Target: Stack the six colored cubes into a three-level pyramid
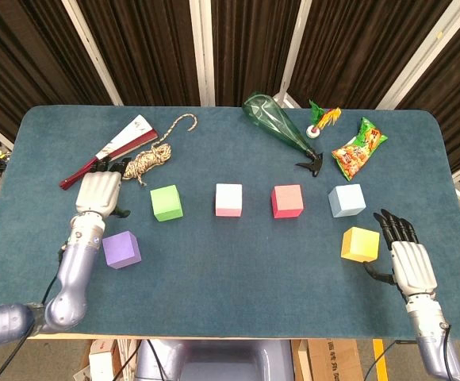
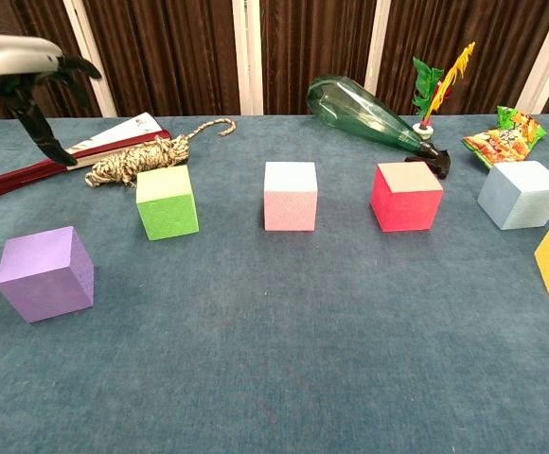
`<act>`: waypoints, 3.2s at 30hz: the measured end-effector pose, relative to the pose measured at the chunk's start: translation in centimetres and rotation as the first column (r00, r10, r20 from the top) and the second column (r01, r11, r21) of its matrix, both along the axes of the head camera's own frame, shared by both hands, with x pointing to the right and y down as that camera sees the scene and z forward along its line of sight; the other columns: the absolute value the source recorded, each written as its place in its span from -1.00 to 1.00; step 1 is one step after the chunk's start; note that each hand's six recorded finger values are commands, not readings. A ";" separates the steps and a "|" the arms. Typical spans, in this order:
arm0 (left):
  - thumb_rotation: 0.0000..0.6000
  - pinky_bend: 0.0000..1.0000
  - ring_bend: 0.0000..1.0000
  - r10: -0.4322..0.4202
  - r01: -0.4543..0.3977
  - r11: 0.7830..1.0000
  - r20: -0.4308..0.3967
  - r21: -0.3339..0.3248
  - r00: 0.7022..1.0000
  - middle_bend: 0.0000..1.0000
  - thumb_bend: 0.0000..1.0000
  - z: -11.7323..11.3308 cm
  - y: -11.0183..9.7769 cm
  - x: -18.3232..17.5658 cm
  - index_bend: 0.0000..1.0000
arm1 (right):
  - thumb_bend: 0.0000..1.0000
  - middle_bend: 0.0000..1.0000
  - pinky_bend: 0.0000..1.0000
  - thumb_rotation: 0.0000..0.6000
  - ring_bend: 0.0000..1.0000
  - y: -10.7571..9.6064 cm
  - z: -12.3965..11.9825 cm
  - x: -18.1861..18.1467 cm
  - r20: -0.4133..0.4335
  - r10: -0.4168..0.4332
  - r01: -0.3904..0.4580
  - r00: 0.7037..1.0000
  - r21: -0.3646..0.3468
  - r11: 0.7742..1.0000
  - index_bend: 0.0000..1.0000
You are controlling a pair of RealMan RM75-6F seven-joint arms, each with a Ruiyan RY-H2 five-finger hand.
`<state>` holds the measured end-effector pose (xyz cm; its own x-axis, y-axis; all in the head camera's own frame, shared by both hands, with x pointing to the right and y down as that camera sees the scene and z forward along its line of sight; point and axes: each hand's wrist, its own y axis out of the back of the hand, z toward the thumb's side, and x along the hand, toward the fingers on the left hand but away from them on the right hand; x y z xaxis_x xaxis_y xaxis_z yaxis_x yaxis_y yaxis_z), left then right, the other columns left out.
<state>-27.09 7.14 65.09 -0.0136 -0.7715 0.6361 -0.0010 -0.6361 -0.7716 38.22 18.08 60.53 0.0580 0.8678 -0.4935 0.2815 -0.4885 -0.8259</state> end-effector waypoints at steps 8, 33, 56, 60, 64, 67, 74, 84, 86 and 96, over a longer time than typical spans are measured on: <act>1.00 -0.82 -0.92 0.004 -0.005 0.997 -0.010 -0.074 1.000 -0.62 -0.76 3.2 0.5 2.4 -1.00 | -0.42 -1.00 -1.00 1.00 -1.00 -0.1 0.1 0.1 0.007 0.009 -0.009 1.000 -0.010 1.000 -1.00; 1.00 -0.82 -0.87 0.005 -0.010 0.990 -0.039 -0.143 0.999 -0.43 -0.36 7.4 1.3 6.0 -1.00 | -0.42 -1.00 -1.00 1.00 -1.00 0.0 0.3 0.1 0.030 0.024 -0.023 0.999 -0.039 0.999 -1.00; 1.00 -0.82 -0.85 0.095 -0.105 0.993 -0.169 -0.048 0.981 -0.27 -0.36 5.7 -0.8 9.6 -0.91 | -0.42 -1.00 -1.00 1.00 -1.00 0.0 0.4 0.0 0.040 0.034 -0.032 0.999 -0.045 0.998 -1.00; 1.00 -0.82 -0.85 0.118 -0.134 0.989 -0.205 -0.067 0.972 -0.27 -0.36 6.0 -1.0 10.6 -0.91 | -0.42 -1.00 -1.00 1.00 -1.00 0.0 0.4 0.1 0.042 0.038 -0.036 0.998 -0.046 0.998 -1.00; 1.00 -0.82 -0.85 0.152 -0.173 0.981 -0.218 -0.082 0.964 -0.27 -0.36 6.6 -1.6 11.3 -0.91 | -0.42 -1.00 -1.00 1.00 -1.00 0.0 0.4 0.2 0.042 0.041 -0.039 0.998 -0.046 0.998 -1.00; 1.00 -0.82 -0.85 0.191 -0.212 0.974 -0.211 -0.081 0.959 -0.27 -0.36 6.9 -2.1 11.8 -0.91 | -0.42 -1.00 -1.00 1.00 -1.00 -0.1 0.4 0.2 0.042 0.044 -0.042 0.998 -0.047 0.998 -1.00; 1.00 -0.82 -0.85 0.225 -0.251 0.962 -0.215 -0.104 0.950 -0.27 -0.36 7.8 -2.2 12.6 -0.91 | -0.42 -1.00 -1.00 1.00 -1.00 -0.2 0.5 0.3 0.044 0.050 -0.047 0.998 -0.050 0.998 -1.00; 1.00 -0.82 -0.85 0.246 -0.276 0.953 -0.218 -0.123 0.945 -0.26 -0.36 8.9 -2.0 14.0 -0.91 | -0.42 -1.00 -1.00 1.00 -1.00 -0.3 0.7 0.4 0.048 0.060 -0.057 0.997 -0.057 0.997 -1.00; 1.00 -0.82 -0.85 0.247 -0.278 0.953 -0.219 -0.124 0.944 -0.26 -0.36 9.0 -2.0 14.2 -0.91 | -0.42 -1.00 -1.00 1.00 -1.00 -0.3 0.7 0.4 0.049 0.061 -0.058 0.997 -0.057 0.997 -1.00; 1.00 -0.82 -0.85 0.264 -0.296 0.946 -0.221 -0.131 0.939 -0.26 -0.36 9.2 -1.7 14.7 -0.91 | -0.42 -1.00 -1.00 1.00 -1.00 -0.3 0.6 0.5 0.050 0.064 -0.061 0.997 -0.059 0.996 -1.00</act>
<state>-12.39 5.40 74.28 0.3272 -0.6137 0.7185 0.0528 -0.7473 -0.6624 38.68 17.77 61.16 0.0314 0.8410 -0.5401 0.3545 -0.5146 -0.7807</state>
